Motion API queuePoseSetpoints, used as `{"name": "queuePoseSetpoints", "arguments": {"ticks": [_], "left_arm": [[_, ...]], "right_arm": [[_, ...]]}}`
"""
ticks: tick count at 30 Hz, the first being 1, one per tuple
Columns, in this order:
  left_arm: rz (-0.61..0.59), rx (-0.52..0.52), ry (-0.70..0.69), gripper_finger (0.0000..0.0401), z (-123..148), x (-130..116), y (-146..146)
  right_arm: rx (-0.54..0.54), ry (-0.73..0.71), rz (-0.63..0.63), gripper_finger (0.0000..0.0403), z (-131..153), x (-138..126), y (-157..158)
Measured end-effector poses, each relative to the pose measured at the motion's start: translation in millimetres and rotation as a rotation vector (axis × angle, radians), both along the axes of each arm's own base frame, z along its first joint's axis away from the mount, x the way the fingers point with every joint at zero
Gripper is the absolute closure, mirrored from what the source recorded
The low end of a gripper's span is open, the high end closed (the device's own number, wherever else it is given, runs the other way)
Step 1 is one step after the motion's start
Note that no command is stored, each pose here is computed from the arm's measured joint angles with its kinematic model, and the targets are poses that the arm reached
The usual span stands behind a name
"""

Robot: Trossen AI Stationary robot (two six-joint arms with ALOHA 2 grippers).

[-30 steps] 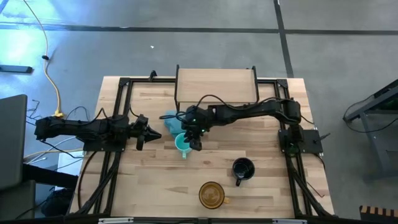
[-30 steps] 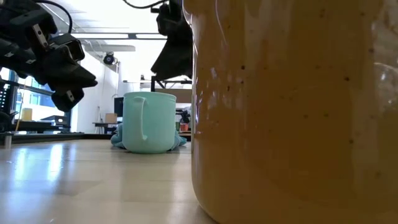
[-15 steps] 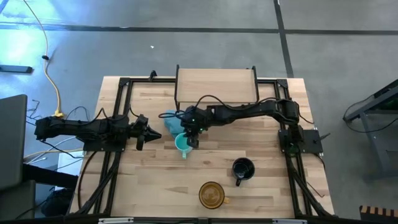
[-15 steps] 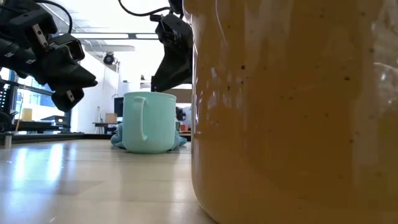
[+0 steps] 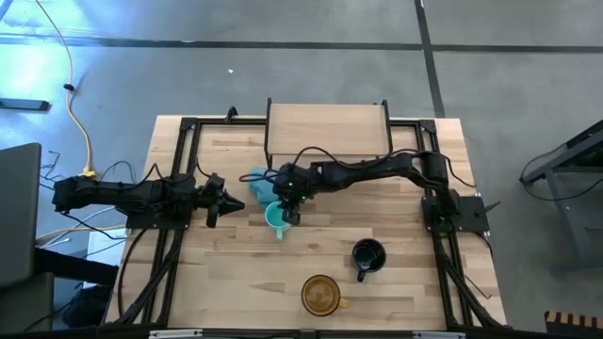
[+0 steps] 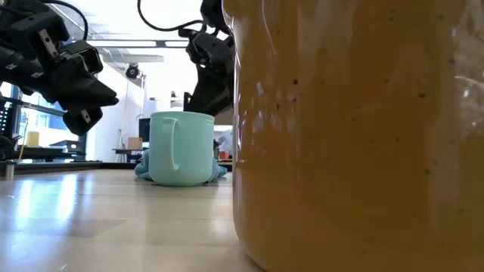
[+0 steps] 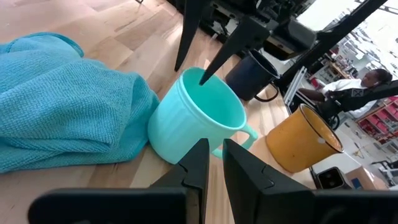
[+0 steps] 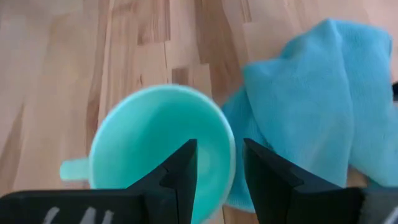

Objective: Stack small to large cups/mugs on shelf
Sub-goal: Put the blue mug on the shelf

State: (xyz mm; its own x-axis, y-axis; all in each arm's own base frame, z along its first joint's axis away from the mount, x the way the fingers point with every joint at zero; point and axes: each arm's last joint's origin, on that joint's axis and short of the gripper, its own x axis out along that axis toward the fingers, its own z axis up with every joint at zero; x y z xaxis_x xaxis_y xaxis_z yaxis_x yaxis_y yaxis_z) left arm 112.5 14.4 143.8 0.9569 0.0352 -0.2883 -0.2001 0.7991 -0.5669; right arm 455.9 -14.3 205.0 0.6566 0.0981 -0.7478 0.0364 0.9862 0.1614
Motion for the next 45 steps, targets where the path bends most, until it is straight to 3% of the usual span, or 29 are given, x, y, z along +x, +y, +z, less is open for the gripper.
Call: {"name": "queuePoseSetpoints", "arguments": {"ticks": [15,25,45], "left_arm": [[0.004,-0.003,0.0,0.0364,0.0,0.0,0.1],[0.004,-0.004,0.0,0.0364,0.0,0.0,0.0],[0.021,0.006,0.004,0.0364,-0.3,-0.1,0.6]], "right_arm": [[0.003,-0.006,-0.001,0.0289,-6.0,3.4,0.1],[0.0,-0.006,0.004,0.0395,-6.1,3.4,1.2],[0.085,0.012,-0.018,0.0402,-4.4,2.9,3.4]]}}
